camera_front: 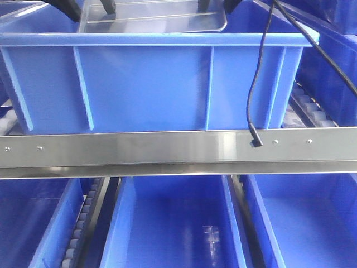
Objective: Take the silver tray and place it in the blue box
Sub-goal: 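Lower the tray into the blue bin and open both grippers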
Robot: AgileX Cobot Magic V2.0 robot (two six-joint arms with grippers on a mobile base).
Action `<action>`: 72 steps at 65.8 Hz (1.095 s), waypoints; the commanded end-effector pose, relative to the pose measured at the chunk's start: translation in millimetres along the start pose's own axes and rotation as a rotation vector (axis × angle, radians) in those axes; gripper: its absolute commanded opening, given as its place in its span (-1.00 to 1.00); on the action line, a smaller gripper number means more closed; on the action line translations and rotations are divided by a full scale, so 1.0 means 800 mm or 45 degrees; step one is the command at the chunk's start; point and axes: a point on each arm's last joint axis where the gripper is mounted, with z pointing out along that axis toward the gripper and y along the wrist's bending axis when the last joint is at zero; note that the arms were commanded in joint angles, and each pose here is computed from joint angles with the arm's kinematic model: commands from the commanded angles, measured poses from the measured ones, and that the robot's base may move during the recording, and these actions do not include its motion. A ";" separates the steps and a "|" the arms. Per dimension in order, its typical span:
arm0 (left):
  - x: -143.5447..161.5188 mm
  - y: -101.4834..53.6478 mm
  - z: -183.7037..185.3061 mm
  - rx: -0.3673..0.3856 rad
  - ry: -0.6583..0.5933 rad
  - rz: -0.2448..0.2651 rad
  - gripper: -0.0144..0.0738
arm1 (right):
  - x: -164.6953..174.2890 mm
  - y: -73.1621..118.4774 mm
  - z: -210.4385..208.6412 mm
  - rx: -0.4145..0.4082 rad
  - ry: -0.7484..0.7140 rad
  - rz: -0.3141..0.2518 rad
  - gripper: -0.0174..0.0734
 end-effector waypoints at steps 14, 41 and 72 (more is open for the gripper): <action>-0.030 -0.013 -0.044 0.113 -0.223 -0.041 0.05 | -0.043 0.013 -0.052 -0.184 -0.277 0.057 0.20; -0.034 0.004 -0.044 0.085 -0.215 -0.076 0.05 | -0.045 0.009 -0.052 -0.172 -0.280 0.058 0.20; -0.035 0.010 -0.044 0.022 -0.223 -0.023 0.05 | -0.047 0.003 -0.051 -0.138 -0.289 0.036 0.20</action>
